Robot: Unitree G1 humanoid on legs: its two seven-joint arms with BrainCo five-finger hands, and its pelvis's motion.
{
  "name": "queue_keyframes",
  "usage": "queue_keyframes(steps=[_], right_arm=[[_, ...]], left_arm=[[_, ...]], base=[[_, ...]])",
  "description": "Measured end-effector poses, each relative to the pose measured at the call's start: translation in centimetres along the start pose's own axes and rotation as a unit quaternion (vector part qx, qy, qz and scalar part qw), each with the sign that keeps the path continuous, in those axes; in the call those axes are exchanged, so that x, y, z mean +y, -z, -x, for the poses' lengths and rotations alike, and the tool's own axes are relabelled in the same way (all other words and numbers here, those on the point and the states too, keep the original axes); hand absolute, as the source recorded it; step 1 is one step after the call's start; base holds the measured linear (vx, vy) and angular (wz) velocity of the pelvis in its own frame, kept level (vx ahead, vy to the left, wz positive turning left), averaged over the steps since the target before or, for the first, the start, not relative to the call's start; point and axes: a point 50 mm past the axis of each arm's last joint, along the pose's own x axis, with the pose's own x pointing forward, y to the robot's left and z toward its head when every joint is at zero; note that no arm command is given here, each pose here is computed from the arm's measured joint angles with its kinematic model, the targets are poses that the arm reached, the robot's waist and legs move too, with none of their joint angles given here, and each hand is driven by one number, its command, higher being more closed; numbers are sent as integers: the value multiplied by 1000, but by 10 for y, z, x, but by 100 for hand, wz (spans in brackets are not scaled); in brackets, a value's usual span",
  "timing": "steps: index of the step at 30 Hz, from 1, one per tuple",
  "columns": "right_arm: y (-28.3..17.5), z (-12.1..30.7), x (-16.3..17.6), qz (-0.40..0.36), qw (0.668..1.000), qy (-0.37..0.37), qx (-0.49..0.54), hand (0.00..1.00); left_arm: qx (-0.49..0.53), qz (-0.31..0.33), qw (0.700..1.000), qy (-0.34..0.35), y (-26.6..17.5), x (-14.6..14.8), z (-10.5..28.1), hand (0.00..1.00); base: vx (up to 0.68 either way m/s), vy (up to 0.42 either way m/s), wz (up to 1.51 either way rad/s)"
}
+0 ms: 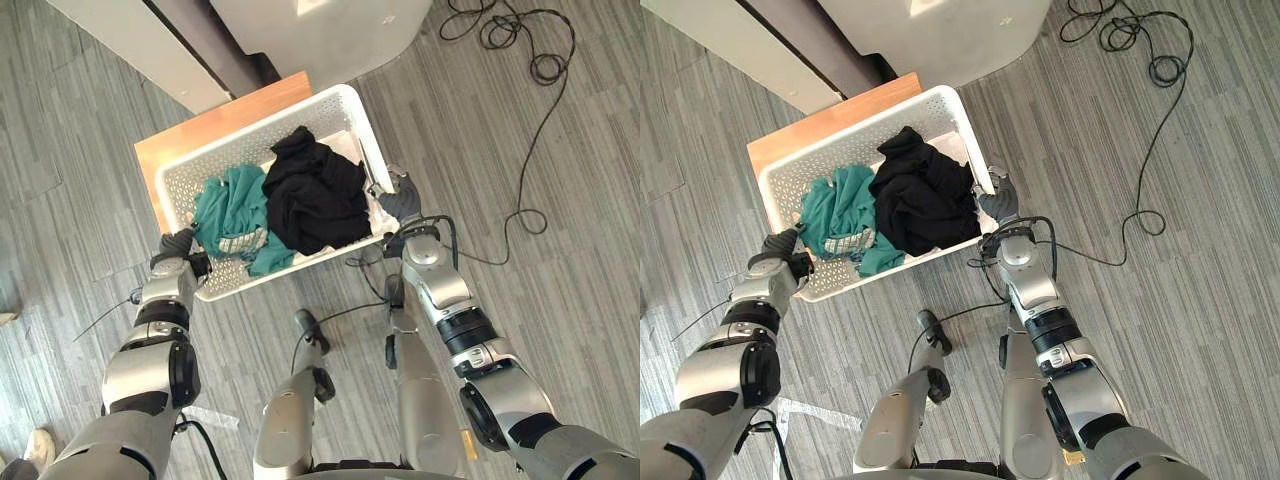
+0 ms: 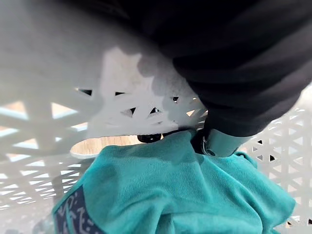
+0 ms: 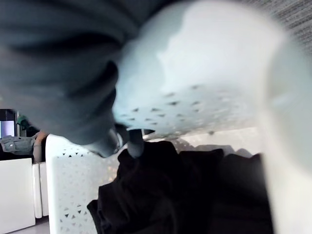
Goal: Pick up the laundry basket with both hands and put the clothes into the washing machine.
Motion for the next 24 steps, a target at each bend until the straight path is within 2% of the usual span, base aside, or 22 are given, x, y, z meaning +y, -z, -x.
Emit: queue_keyframes(steps=[4, 8, 15, 24], right_arm=[[11, 4, -7, 2, 1000, -6, 15, 100], [14, 14, -6, -13, 999, -29, 6, 100], [66, 62, -13, -56, 994, -55, 70, 100], [99, 136, -59, -93, 990, 6, 104, 100]], left_arm=[[-25, 16, 999, 28, 24, 2, 19, 100], [-40, 43, 998, 23, 47, 17, 42, 100], [-9, 73, 997, 19, 99, 41, 92, 100], [11, 118, 989, 91, 128, 23, 134, 100]], base=[[34, -5, 41], [30, -11, 30], [106, 10, 16], [70, 16, 13]])
